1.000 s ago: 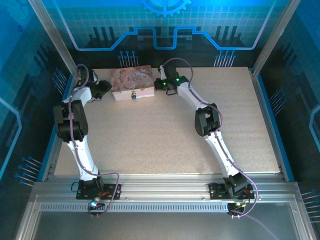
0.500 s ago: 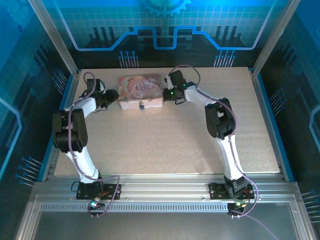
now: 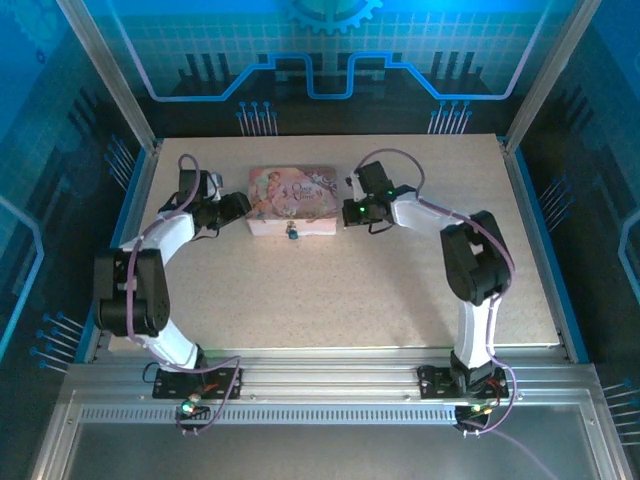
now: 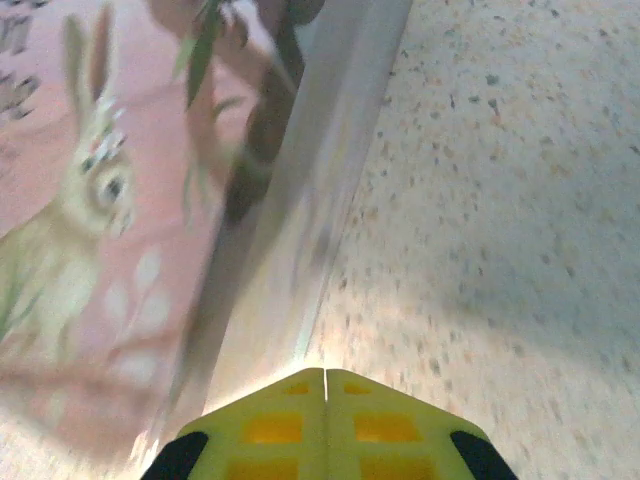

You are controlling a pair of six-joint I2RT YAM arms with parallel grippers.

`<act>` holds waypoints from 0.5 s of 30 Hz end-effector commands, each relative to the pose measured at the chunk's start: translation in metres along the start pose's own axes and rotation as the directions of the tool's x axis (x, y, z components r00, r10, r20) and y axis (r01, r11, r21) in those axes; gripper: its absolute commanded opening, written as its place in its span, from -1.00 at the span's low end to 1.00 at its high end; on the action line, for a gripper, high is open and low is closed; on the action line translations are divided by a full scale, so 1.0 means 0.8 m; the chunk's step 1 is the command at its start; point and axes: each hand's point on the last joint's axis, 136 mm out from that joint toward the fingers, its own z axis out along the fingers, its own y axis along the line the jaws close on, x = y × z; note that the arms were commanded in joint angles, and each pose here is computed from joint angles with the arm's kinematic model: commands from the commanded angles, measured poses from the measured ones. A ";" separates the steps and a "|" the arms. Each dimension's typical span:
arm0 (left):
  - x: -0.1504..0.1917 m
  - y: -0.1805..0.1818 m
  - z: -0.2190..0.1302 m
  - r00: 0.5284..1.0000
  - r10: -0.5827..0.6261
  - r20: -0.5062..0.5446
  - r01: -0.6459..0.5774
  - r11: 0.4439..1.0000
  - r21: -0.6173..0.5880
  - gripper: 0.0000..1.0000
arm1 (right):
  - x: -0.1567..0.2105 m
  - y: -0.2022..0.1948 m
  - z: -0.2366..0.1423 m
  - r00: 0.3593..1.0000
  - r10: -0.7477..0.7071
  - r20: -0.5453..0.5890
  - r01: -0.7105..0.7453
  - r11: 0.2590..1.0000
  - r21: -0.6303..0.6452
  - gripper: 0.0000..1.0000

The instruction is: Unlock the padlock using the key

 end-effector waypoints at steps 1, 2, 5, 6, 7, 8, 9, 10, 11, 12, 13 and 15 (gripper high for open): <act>0.006 -0.031 -0.039 0.993 0.116 0.011 -0.116 0.990 0.084 0.28 | -0.020 0.013 -0.058 0.995 0.004 0.103 0.002 0.998 -0.064 -1.00; 0.008 -0.039 -0.049 0.991 0.134 0.020 -0.135 0.985 0.109 0.28 | -0.019 0.019 -0.071 0.994 -0.013 0.113 0.022 0.997 -0.078 -1.00; 0.019 -0.077 -0.082 0.981 0.187 0.056 -0.195 0.956 0.217 0.28 | -0.015 0.051 -0.115 0.983 -0.095 0.158 0.119 0.982 -0.148 -1.00; 0.026 -0.092 -0.093 0.975 0.209 0.070 -0.220 0.942 0.254 0.28 | -0.014 0.068 -0.130 0.975 -0.132 0.181 0.165 0.970 -0.177 -1.00; 0.034 -0.108 -0.104 0.968 0.236 0.084 -0.250 0.924 0.288 0.28 | -0.013 0.084 -0.145 0.965 -0.170 0.201 0.211 0.956 -0.206 -1.00; 0.044 -0.124 -0.112 0.958 0.269 0.097 -0.286 0.904 0.318 0.30 | -0.011 0.100 -0.157 0.955 -0.200 0.219 0.251 0.938 -0.237 -1.00; 0.056 -0.143 -0.120 0.943 0.312 0.115 -0.332 0.877 0.347 0.32 | -0.008 0.119 -0.170 0.944 -0.229 0.236 0.292 0.914 -0.281 -1.00; 0.069 -0.163 -0.128 0.923 0.361 0.134 -0.384 0.843 0.376 0.36 | -0.007 0.137 -0.182 0.934 -0.250 0.255 0.326 0.887 -0.326 -1.00; 0.079 -0.178 -0.135 0.906 0.397 0.151 -0.423 0.814 0.398 0.39 | -0.004 0.152 -0.192 0.926 -0.265 0.270 0.353 0.860 -0.368 -1.00; 0.090 -0.194 -0.143 0.890 0.424 0.169 -0.454 0.781 0.430 0.42 | -0.002 0.170 -0.203 0.916 -0.278 0.290 0.382 0.824 -0.417 -1.00; 0.099 -0.209 -0.152 0.880 0.436 0.190 -0.472 0.747 0.469 0.42 | -0.001 0.185 -0.214 0.908 -0.286 0.307 0.404 0.790 -0.462 -1.00; 0.112 -0.235 -0.173 0.877 0.425 0.226 -0.473 0.671 0.571 0.42 | 0.002 0.209 -0.230 0.896 -0.296 0.332 0.436 0.728 -0.529 -1.00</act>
